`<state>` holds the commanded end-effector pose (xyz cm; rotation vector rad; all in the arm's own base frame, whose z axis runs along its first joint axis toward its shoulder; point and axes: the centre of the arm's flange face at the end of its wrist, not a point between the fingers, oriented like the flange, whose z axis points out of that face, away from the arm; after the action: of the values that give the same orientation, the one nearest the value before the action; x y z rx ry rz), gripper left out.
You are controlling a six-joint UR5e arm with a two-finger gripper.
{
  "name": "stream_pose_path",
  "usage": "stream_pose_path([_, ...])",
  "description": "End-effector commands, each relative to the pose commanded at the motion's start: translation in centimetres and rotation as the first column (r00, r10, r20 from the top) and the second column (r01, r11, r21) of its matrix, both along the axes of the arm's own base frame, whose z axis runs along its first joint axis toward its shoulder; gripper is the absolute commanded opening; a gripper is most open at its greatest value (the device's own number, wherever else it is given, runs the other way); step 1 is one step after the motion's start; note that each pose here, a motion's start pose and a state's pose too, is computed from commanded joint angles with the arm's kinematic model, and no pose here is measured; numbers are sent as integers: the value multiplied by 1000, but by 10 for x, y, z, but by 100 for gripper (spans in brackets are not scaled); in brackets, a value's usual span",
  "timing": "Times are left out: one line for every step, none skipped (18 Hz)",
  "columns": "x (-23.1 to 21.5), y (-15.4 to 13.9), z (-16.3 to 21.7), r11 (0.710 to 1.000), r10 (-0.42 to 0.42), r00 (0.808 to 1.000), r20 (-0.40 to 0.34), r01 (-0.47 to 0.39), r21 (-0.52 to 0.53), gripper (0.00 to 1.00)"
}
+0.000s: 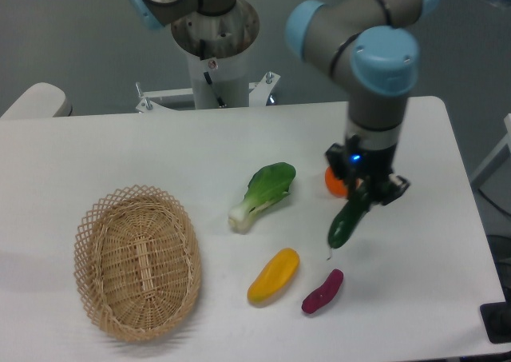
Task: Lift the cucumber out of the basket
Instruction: 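Raise the held cucumber beside the orange and hold it there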
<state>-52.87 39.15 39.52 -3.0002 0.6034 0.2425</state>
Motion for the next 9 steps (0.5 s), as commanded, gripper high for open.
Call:
stream_pose_path([-7,-5,-2,1000,-15,1000,-1,15,-3,18])
stream_pose_path([-11,-7,-5,1000,-29,1000,2,29,-7,18])
stream_pose_path([-12,-8,-7,999,-35,999,4,35,-10,18])
stream_pose_path([-13,-8,-8,999,-38,999,5,38,-11,18])
stream_pose_path([-13,-8,-9,999,-39,999,6,39,-12,18])
stream_pose_path([-13,-7,-9,999,-41,999,6,41,-12,18])
stream_pose_path([-13,-7,-10,999,-39,999,8,40,-12,18])
stream_pose_path([-13,-6,-11,999,-41,999,7,41,-13,18])
stream_pose_path([-14,-7,-10,999,-39,999,5,39,-14,18])
